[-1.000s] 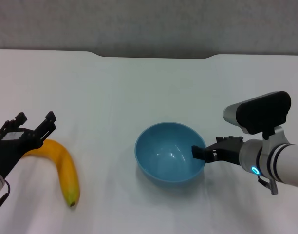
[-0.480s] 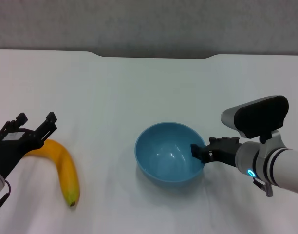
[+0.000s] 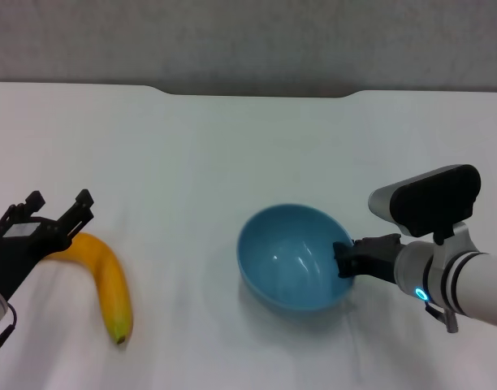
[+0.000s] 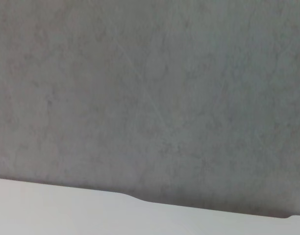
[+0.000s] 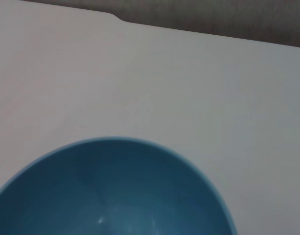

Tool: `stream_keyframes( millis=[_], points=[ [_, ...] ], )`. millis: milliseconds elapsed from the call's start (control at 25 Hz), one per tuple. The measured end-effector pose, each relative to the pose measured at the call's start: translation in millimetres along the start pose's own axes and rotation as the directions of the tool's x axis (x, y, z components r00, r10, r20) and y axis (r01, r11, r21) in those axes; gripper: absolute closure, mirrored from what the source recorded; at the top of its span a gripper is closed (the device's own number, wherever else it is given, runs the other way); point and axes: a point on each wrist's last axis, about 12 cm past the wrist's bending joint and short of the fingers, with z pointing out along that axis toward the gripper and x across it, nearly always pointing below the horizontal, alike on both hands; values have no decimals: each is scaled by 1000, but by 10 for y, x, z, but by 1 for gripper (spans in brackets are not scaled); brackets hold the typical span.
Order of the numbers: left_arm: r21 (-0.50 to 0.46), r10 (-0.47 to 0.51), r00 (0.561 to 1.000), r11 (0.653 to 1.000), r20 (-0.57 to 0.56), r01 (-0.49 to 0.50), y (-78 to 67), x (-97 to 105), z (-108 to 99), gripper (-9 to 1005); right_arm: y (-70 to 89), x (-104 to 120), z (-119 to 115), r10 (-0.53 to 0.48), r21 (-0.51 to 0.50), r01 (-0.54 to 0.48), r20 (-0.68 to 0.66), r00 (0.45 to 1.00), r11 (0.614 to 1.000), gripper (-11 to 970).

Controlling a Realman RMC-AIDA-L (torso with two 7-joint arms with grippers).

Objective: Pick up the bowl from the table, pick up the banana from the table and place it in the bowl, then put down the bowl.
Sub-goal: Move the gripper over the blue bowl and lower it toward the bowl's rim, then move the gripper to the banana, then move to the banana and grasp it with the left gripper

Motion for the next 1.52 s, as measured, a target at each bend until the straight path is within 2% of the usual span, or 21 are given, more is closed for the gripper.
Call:
stream_keyframes(
  millis=[320, 600, 760, 1080, 1320, 1400, 1520],
  points=[
    [-3, -1, 1000, 1000, 0, 1, 7, 2, -7, 148, -25, 0, -1, 15, 5, -15, 2, 1000, 1000, 886],
    [-6, -6, 1000, 1000, -4, 6, 12, 10, -14, 148, -17, -74, -59, 30, -2, -30, 34, 999, 1000, 902],
    [-19, -22, 999, 1000, -44, 21, -15, -7, 26, 149, -94, -126, -132, 29, 24, -30, 50, 998, 999, 911],
    [-84, 81, 978, 992, -194, -99, -353, -258, 127, 148, -149, -190, -189, 14, 50, -18, 70, 997, 999, 917],
    [-217, 91, 934, 961, -346, -174, -521, -450, 153, 149, -143, -231, -209, 0, 52, -4, 82, 997, 999, 917],
    [-235, 57, 928, 960, -368, -152, -553, -484, 155, 149, -152, -242, -216, 3, 54, -7, 84, 996, 998, 917],
    [-248, -37, 923, 967, -384, -64, -616, -532, 149, 147, -179, -231, -224, 11, 61, -16, 83, 997, 998, 917]
  ],
)
